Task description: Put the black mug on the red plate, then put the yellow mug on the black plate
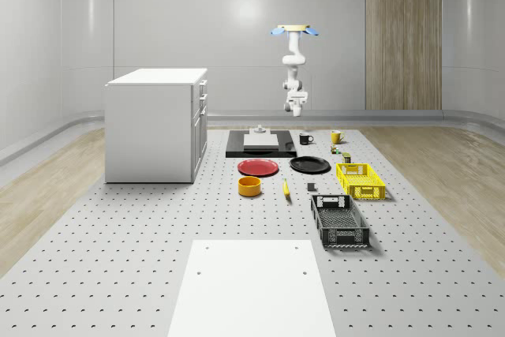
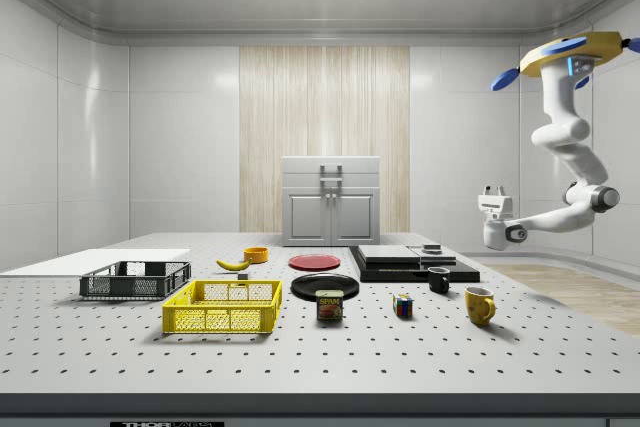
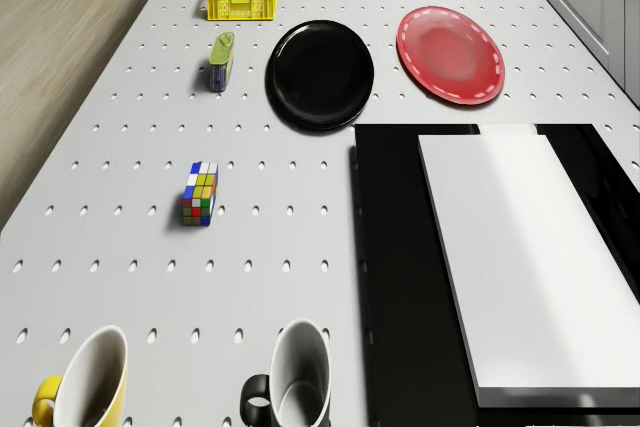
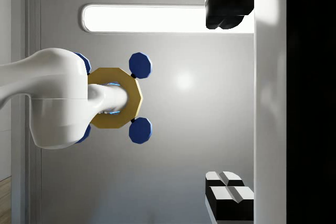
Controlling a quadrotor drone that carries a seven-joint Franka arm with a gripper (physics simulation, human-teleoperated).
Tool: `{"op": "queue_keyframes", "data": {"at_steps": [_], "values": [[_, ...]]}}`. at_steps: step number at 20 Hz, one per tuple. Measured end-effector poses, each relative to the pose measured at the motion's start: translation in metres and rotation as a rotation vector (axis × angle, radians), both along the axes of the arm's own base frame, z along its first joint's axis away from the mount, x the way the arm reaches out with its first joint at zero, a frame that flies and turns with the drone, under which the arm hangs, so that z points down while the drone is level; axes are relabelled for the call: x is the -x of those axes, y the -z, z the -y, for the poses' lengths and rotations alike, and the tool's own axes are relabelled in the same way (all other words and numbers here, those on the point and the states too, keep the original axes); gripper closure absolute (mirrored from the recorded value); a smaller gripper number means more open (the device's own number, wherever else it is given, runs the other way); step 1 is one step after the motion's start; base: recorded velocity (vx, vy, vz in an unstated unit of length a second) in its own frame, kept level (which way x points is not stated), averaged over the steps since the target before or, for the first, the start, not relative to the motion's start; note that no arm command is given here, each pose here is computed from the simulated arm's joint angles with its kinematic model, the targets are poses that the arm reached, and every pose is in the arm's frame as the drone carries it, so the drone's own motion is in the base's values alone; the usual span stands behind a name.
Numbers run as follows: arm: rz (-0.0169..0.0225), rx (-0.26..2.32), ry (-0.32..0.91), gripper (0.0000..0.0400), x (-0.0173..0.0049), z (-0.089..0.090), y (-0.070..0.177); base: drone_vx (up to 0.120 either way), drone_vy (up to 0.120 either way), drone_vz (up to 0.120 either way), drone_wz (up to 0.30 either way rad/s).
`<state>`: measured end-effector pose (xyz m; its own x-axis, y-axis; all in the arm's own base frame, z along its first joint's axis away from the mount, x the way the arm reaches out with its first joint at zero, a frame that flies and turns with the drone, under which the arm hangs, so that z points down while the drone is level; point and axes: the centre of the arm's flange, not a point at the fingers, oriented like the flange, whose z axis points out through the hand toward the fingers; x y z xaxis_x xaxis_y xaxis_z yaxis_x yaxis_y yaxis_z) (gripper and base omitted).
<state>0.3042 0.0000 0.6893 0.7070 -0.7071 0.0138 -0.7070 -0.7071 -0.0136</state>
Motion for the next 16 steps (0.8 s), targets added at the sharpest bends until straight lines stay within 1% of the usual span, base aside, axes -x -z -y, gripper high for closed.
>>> {"op": "queue_keyframes", "data": {"at_steps": [1, 2, 16], "values": [[0.0008, 0.0, 0.0, 0.0, 0.0, 0.0, -0.0004, 0.08, -0.12, 0.0, 0.0], [0.0015, 0.0, 0.0, 0.0, 0.0001, 0.0, -0.0008, 0.0, 0.0, 0.0, 0.0], [0.0122, 0.002, 0.0, 0.0, 0.001, -0.0002, -0.002, 0.12, 0.0, 0.0, 0.0]]}}
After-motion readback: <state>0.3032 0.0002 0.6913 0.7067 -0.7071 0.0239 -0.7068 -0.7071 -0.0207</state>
